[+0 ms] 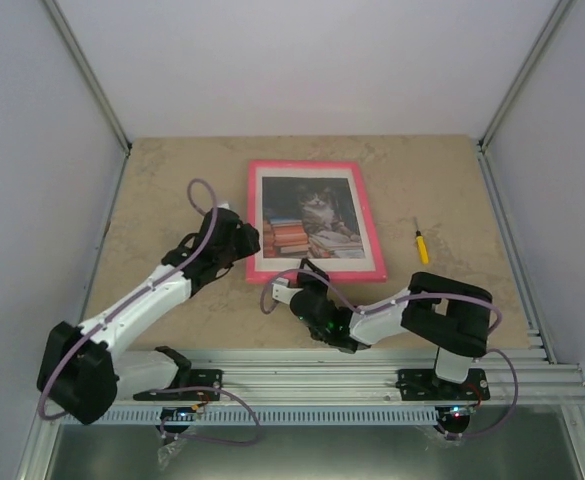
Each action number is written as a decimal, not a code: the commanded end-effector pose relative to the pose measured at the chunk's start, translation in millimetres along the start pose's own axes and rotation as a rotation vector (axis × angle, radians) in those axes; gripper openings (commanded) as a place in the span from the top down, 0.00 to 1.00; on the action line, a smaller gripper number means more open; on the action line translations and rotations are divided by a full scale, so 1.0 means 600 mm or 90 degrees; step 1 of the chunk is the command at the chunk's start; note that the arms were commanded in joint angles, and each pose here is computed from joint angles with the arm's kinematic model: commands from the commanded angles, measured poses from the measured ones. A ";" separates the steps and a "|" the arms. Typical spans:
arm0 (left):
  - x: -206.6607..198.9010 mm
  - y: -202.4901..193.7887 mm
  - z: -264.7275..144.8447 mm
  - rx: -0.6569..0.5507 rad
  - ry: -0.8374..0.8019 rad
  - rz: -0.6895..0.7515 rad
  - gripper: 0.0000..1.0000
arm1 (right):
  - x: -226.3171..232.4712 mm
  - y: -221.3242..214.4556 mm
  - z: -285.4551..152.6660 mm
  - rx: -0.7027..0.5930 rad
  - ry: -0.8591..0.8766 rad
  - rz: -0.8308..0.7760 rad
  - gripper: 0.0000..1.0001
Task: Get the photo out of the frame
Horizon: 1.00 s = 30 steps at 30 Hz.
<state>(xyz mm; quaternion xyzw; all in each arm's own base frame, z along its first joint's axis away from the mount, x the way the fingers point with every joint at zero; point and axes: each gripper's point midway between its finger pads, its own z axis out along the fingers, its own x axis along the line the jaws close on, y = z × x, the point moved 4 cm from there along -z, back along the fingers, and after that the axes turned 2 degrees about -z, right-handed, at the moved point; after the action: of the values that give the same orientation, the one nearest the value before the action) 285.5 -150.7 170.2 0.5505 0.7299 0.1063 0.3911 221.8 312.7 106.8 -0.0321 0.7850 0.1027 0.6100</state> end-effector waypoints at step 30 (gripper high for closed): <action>0.064 0.066 -0.145 -0.373 -0.108 -0.104 0.01 | -0.352 -0.056 -0.123 -0.404 0.038 0.830 1.00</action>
<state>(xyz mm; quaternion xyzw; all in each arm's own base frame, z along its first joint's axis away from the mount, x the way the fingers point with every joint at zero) 249.6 -79.4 231.8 0.3669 0.6833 0.2253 0.5897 217.7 246.5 292.4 0.2328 0.6634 0.5386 0.4643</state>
